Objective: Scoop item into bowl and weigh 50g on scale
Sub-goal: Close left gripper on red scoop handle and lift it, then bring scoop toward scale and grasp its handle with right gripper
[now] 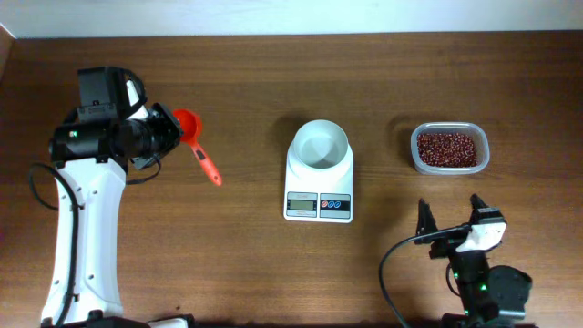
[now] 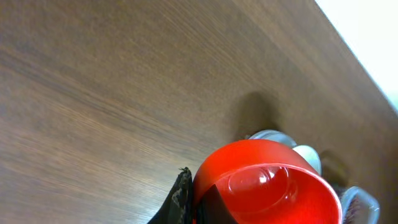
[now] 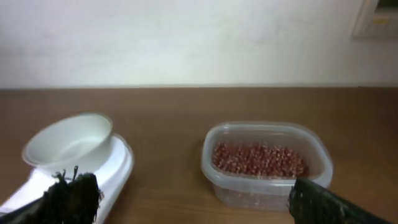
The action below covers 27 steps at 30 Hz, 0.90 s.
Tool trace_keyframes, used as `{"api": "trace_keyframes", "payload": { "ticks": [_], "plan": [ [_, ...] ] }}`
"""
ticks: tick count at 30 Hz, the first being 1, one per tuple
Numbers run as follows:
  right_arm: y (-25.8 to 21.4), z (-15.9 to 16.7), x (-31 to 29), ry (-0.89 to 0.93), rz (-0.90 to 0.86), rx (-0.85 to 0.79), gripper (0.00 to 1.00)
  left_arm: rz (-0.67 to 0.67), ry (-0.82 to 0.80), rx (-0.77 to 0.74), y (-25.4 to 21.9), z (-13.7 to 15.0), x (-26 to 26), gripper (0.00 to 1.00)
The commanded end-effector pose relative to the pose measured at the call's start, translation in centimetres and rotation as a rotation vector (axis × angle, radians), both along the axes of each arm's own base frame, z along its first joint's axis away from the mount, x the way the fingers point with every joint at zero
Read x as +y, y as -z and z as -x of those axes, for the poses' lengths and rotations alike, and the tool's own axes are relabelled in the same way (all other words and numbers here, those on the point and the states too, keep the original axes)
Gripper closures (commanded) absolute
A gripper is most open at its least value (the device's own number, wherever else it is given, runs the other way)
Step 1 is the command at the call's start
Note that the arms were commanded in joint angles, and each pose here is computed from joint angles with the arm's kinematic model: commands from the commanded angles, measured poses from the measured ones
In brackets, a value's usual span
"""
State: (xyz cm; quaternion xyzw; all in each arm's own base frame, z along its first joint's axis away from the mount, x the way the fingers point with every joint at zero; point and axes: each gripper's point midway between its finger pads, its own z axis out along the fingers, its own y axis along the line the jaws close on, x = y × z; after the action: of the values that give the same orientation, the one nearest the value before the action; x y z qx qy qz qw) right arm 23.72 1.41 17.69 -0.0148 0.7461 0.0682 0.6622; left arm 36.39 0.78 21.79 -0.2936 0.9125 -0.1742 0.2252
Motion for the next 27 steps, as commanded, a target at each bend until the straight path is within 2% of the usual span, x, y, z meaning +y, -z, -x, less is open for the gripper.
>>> {"api": "trace_keyframes", "payload": {
  "ticks": [1,5,6,7,9,11,14,18,22,23,27],
  "plan": [
    [-5.2,0.9,1.0,-0.045,-0.066,0.026,0.01,0.073,-0.094,0.006,-0.7,0.0,-0.2,1.00],
    [-7.0,-0.3,3.1,-0.166,-0.127,0.280,0.01,0.189,-0.288,0.133,0.2,1.7,-0.5,1.00],
    [-7.8,-0.8,4.2,-0.238,-0.151,0.305,0.01,0.207,-0.321,0.157,0.4,2.1,-0.6,1.00],
    [-9.1,-1.3,6.6,-0.396,-0.202,0.331,0.01,0.226,-0.349,0.181,0.6,2.4,-1.0,1.00],
    [-9.7,-1.9,8.4,-0.530,-0.272,0.375,0.01,0.254,-0.379,0.207,0.6,2.6,-2.0,1.00],
    [-10.3,-2.3,11.1,-0.724,-0.507,0.479,0.01,0.300,-0.426,0.236,0.6,2.7,-3.8,1.00],
    [-9.9,-4.2,12.2,-0.846,-0.668,0.566,0.01,0.329,-0.451,0.268,0.7,3.0,-6.2,1.00],
    [-6.8,-5.7,12.8,-0.895,-0.832,0.744,0.00,0.320,-0.510,0.290,1.0,3.5,-8.5,1.00],
    [-5.1,-5.7,16.0,-0.893,-0.767,0.799,0.04,0.315,-0.519,0.301,1.5,3.5,-11.0,1.00],
    [-5.1,-5.7,17.0,-0.890,-0.755,0.805,0.07,0.319,-0.528,0.307,1.6,3.5,-11.4,1.00],
    [-6.2,-5.4,20.9,-0.921,-0.729,0.784,0.08,0.331,-0.562,0.360,2.8,3.7,-13.0,1.00]
  ]
}}
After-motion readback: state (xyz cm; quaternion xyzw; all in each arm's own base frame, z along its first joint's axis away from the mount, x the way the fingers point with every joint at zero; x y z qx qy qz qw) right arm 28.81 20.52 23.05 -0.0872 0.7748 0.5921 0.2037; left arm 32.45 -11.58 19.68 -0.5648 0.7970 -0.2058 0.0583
